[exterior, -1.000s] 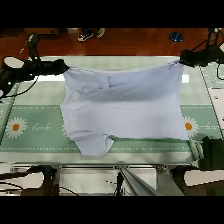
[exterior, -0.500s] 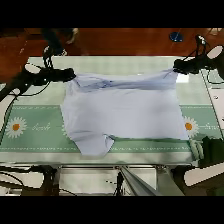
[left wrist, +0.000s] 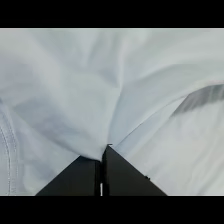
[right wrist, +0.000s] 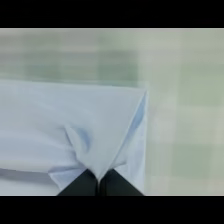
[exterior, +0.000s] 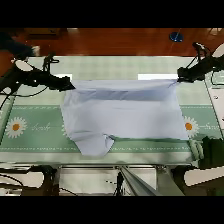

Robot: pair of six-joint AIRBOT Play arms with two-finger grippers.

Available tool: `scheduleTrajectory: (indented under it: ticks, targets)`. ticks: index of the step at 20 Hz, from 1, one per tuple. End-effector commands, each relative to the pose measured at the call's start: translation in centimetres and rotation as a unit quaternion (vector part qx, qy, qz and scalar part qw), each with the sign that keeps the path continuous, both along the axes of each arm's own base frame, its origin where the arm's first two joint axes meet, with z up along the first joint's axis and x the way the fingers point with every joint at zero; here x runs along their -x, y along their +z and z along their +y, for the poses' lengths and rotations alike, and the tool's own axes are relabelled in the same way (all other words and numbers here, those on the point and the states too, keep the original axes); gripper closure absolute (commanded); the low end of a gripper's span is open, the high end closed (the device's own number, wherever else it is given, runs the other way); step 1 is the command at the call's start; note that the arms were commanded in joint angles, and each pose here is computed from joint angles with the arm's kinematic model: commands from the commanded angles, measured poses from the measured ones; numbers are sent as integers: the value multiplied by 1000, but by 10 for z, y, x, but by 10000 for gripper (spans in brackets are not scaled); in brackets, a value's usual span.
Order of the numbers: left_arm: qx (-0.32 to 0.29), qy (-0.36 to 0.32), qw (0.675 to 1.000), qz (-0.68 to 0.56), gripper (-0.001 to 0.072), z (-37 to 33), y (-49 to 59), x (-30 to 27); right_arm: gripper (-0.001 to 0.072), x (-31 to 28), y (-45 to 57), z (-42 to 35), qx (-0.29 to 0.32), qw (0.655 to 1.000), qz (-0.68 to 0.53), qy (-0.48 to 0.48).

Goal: Fold the shirts.

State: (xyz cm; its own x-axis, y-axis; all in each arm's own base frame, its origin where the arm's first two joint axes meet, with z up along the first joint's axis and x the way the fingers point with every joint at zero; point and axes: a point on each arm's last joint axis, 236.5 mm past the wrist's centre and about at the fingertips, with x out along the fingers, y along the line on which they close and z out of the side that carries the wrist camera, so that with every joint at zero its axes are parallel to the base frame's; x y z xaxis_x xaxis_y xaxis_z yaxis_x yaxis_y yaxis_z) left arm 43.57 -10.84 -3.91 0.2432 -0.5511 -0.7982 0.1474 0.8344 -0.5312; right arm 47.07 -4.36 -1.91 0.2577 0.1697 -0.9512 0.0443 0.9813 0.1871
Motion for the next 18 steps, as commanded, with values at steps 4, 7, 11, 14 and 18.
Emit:
scheduleTrajectory:
  ticks: [4, 7, 11, 14, 18]
  targets:
    - [-17, 3, 999, 50, 683, 6, -44, 8, 691, 9, -40, -2, -2, 999, 46, 4]
    - [-20, 15, 999, 27, 683, 12, -36, -6, 690, 10, -49, -4, 0, 999, 53, 4]
    - [-6, 7, 1000, -3, 324, 9, -2, -26, 467, 16, -50, -7, 8, 998, 64, 14]
    - [-8, -31, 999, 5, 297, 20, 29, -18, 359, 53, -38, -47, 100, 985, 127, 58]
    - [-6, -23, 998, 51, 297, 75, 59, 26, 226, 92, 7, -93, 104, 985, 139, -12]
